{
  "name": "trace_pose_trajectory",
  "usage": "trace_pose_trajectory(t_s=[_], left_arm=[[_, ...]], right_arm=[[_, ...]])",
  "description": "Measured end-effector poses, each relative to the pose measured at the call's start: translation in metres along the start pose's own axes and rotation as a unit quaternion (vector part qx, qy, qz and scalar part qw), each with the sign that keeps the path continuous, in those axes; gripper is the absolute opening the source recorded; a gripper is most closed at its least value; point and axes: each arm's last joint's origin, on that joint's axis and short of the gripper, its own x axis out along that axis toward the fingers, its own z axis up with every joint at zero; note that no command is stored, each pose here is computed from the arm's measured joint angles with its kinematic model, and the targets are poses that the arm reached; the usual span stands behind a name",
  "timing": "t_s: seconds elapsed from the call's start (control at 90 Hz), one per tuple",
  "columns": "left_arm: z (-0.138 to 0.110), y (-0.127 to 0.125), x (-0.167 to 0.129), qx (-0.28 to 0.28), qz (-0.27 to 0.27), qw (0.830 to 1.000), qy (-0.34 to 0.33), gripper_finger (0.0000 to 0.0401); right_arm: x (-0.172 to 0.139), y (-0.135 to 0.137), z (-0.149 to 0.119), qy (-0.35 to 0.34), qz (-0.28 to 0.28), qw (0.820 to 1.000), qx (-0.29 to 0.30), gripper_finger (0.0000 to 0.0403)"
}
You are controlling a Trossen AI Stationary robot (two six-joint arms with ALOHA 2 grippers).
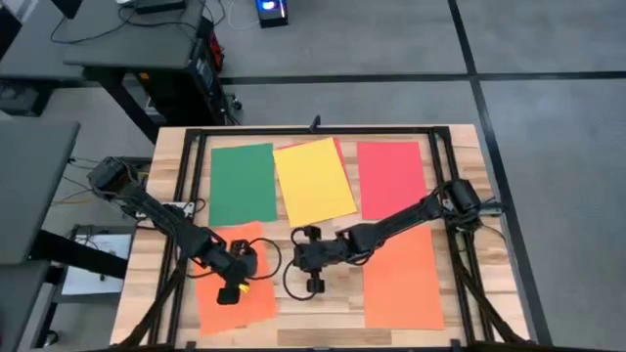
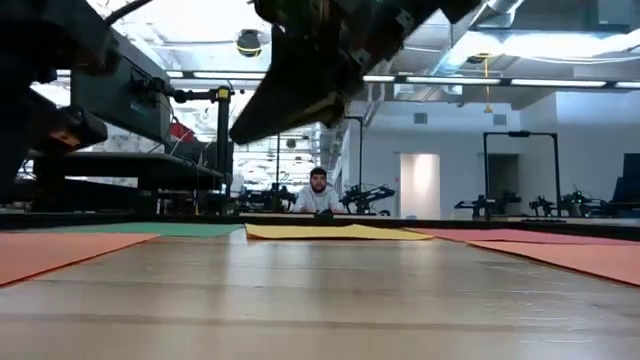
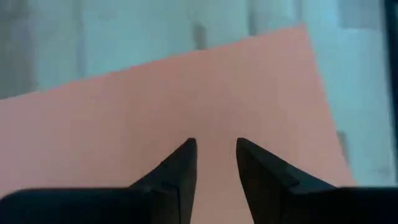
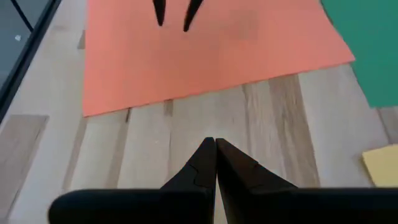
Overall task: Organize paper
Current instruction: Put the orange paper on the bottom left of the table
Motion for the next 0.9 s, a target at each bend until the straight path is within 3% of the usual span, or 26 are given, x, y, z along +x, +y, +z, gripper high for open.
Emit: trace_pose_trajectory(t_s=[0.178,0.289,0.467,0.622,0.9], left_arm=[[-0.007,0.014,0.018,-0.031,0.085,0.995,0.045,0.0098],[-0.006,0.019,0.027,-0.04,0.102,0.992,0.059,0.0098],[-0.002,0.016,0.034,-0.002,0.083,0.995,0.049,0.0098],[-0.003,0.014,0.034,0.034,0.067,0.996,0.054,0.0098],[-0.003,0.012,0.03,0.043,0.036,0.996,0.064,0.0098]], right_arm=[[0.002,-0.02,0.004,0.003,-0.022,1.0,0.017,0.0],[0.003,-0.042,-0.003,0.042,-0.085,0.992,0.08,0.0],[0.002,-0.073,-0.013,0.104,-0.131,0.98,0.111,0.0],[0.002,-0.075,-0.013,0.111,-0.12,0.982,0.091,0.0],[0.0,-0.076,-0.014,0.12,-0.12,0.983,0.07,0.0]])
